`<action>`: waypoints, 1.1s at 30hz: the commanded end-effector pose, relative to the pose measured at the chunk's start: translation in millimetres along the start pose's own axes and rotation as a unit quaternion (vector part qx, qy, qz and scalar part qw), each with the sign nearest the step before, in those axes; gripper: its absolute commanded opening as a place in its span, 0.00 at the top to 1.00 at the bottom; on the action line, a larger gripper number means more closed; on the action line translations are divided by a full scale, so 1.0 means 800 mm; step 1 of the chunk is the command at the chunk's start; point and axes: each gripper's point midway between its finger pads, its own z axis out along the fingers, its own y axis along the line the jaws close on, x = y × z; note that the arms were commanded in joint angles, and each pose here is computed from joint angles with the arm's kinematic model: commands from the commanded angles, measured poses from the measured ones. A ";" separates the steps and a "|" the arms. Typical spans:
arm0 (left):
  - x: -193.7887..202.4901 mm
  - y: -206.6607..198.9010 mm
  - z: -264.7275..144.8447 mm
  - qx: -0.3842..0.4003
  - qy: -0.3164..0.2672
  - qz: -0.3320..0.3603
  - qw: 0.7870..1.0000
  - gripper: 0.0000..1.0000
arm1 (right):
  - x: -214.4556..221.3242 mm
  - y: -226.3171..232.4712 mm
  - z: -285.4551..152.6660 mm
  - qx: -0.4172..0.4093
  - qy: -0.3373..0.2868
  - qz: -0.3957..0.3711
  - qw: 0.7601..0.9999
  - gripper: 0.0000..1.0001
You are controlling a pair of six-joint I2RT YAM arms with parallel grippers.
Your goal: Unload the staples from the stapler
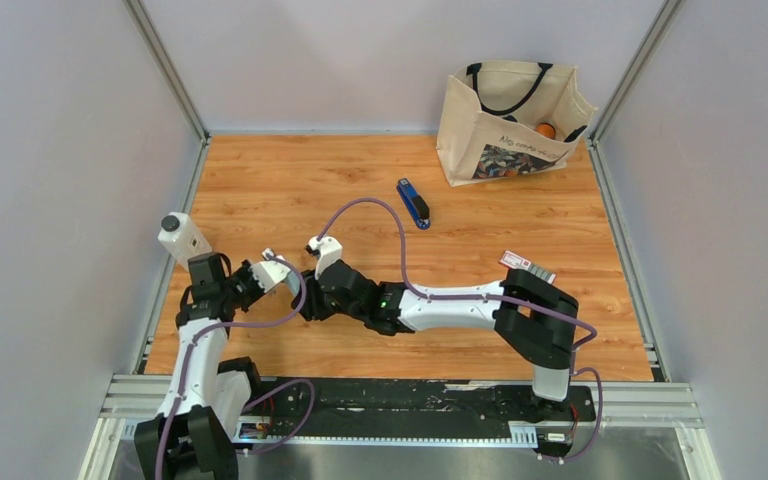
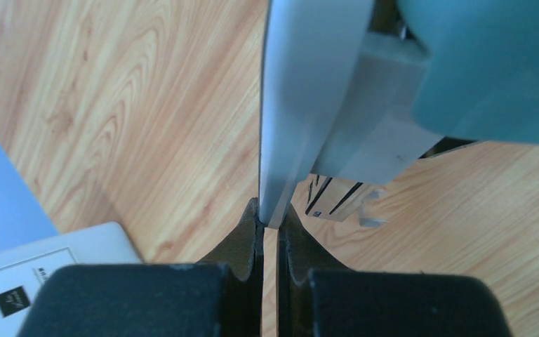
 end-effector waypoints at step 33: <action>-0.204 0.016 -0.127 0.190 -0.136 -0.313 0.921 0.56 | -0.070 -0.109 0.037 0.192 0.038 -0.072 0.978 1.00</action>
